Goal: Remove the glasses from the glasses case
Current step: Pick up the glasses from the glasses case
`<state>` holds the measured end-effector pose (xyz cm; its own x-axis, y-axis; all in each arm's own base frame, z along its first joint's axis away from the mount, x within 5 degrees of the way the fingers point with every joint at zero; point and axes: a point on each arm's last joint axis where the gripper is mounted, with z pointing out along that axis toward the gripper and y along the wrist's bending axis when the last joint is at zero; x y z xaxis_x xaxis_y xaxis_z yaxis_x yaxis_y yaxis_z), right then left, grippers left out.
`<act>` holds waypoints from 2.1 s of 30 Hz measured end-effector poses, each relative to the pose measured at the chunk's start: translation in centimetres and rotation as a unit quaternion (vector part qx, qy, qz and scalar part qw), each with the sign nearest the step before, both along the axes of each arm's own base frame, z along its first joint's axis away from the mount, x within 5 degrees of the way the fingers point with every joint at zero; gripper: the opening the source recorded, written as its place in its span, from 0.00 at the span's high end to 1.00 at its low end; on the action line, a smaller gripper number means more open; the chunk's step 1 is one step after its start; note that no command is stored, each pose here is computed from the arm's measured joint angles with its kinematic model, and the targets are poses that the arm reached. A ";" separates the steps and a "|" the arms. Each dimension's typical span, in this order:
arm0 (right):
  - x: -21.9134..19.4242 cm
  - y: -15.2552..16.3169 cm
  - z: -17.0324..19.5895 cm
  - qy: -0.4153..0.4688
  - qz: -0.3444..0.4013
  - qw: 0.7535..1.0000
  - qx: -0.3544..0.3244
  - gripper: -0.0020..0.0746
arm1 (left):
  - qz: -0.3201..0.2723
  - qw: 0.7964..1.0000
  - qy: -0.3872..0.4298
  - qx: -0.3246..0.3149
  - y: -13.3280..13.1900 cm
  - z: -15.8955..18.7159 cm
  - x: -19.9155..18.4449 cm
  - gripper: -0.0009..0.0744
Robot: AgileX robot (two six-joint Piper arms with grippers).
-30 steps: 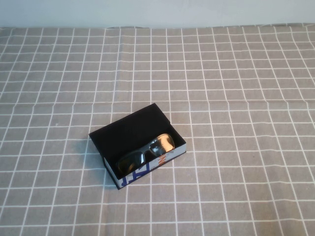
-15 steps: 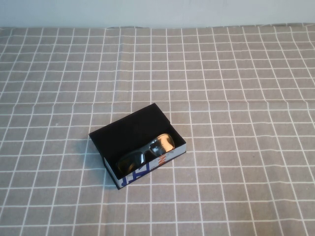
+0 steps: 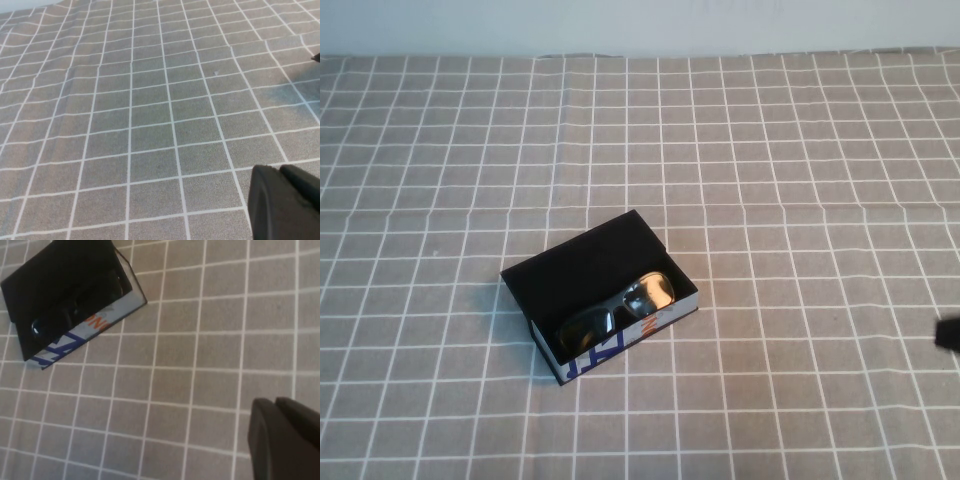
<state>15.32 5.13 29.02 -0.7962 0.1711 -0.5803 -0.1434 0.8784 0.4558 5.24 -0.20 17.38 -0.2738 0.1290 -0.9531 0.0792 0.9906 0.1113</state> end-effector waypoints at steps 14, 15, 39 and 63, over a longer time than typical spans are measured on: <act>13.8 10.0 3.6 -0.038 0.270 0.951 -0.149 1.00 | 0.000 1.000 0.000 0.000 0.0 0.0 0.0 0.99; 14.0 11.1 3.6 -0.044 0.297 0.940 -0.162 1.00 | 0.000 1.000 0.000 0.000 0.0 0.0 0.0 0.99; 17.8 26.3 -3.7 -0.170 0.712 0.592 -0.337 0.66 | 0.000 1.000 0.000 0.000 0.0 0.0 0.0 0.99; 19.4 27.3 -7.1 -0.207 0.738 0.532 -0.360 0.64 | 0.000 1.000 0.000 0.000 0.0 0.0 0.0 0.99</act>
<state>34.68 32.45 21.96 0.4662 -0.8486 -0.2501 -0.8764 -0.4044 -0.2616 5.24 -0.20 17.38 -0.2738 0.1290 -0.9531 0.0792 0.9906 0.1113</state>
